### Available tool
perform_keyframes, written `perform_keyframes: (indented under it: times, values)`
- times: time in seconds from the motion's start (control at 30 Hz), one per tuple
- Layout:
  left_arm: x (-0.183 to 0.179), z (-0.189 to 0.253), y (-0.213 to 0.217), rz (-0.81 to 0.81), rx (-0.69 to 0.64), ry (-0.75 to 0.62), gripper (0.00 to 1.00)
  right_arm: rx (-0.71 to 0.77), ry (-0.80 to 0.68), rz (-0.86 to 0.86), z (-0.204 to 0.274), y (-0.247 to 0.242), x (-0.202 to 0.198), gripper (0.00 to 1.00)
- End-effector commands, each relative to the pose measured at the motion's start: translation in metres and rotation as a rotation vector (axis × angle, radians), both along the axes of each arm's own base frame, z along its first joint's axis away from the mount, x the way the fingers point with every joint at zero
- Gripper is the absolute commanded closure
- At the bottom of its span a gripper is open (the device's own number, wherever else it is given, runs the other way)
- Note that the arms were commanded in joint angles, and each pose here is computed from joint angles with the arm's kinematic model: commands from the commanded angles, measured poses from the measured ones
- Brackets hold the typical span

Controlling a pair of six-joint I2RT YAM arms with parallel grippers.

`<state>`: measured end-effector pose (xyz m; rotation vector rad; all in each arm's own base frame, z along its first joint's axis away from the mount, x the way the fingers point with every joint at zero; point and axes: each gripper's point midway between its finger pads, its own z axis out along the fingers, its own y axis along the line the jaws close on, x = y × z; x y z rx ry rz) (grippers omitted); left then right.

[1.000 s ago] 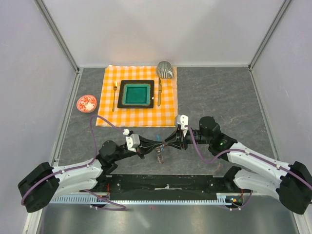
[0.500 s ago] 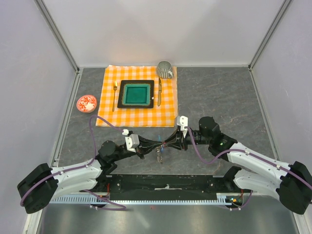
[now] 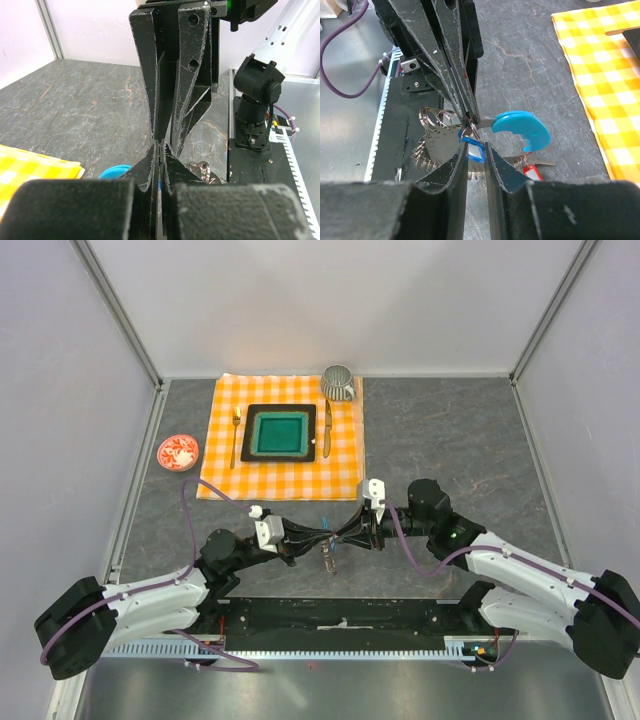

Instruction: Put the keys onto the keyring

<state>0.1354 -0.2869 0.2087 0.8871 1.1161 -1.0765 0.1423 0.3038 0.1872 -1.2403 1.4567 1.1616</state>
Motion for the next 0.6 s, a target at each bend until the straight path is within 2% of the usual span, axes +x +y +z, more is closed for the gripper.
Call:
perform_keyframes:
  times: [0.0,0.23,0.47,0.57]
  values:
    - [-0.0038,0.0266,-0.0008,-0.016,-0.070,-0.072,0.98,0.078,-0.056,0.049,0.0322,0.0108,-0.0004,0.74]
    - [-0.0057,0.0311,-0.0021,-0.029,-0.082,-0.077,0.98,0.070,-0.055,0.051,0.0284,0.0130,0.0023,0.79]
    - [-0.0069,0.0307,-0.0008,-0.030,-0.082,-0.081,0.98,0.066,-0.053,0.047,0.0278,0.0132,0.0034,0.98]
    - [-0.0061,0.0274,-0.0014,-0.028,-0.070,-0.078,0.98,0.062,-0.072,0.046,0.0314,0.0116,0.0036,1.00]
